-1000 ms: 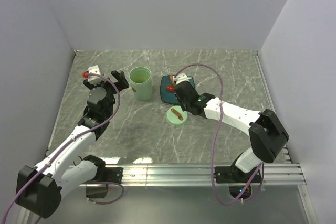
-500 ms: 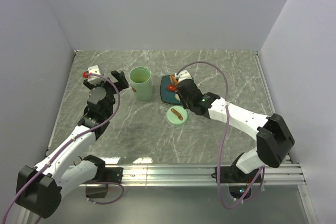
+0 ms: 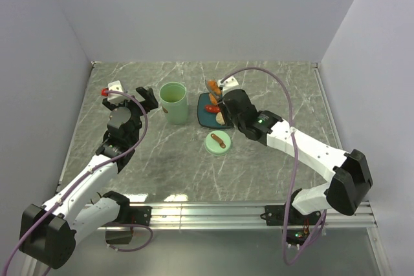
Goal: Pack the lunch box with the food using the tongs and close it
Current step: Pick up the food using the clamp, then place the food into the lunch box, then pick up the food using the clamp
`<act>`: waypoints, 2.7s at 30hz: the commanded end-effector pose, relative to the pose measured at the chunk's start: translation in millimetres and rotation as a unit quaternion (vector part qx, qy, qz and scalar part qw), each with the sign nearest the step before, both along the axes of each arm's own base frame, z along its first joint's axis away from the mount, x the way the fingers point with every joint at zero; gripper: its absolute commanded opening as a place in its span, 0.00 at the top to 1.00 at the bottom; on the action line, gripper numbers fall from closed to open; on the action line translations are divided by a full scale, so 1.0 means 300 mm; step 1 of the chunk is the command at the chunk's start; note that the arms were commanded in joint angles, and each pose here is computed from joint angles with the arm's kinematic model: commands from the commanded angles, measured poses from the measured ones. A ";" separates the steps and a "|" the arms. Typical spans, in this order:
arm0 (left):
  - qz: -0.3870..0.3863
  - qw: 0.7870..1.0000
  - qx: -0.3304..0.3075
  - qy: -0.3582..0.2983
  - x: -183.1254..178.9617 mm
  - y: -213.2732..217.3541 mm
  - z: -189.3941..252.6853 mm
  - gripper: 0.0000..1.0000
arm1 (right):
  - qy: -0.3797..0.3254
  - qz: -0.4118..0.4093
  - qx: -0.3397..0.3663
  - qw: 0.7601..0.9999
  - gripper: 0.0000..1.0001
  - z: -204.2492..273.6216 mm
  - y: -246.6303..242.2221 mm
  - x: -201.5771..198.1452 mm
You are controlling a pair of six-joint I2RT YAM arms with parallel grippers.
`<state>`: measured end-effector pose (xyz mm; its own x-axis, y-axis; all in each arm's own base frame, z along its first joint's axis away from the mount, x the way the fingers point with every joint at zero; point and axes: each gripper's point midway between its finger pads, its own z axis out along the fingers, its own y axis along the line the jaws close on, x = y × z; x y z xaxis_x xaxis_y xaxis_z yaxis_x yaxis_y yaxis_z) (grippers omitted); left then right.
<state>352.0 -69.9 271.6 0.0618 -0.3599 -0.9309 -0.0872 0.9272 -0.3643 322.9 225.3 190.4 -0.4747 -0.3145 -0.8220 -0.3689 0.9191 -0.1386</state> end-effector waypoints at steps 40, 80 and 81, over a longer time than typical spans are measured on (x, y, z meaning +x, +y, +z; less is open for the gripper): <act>0.020 0.999 -0.015 -0.025 -0.013 0.031 0.039 0.01 | -0.062 0.169 0.063 0.982 0.46 0.248 0.396 -0.021; -0.009 1.000 -0.012 -0.026 -0.006 -0.005 0.045 0.01 | 0.025 -0.088 0.028 0.995 0.47 -0.139 -0.144 -0.026; -0.008 1.000 -0.012 -0.026 -0.007 -0.004 0.045 0.01 | 0.031 -0.090 0.027 0.995 0.47 -0.150 -0.145 -0.029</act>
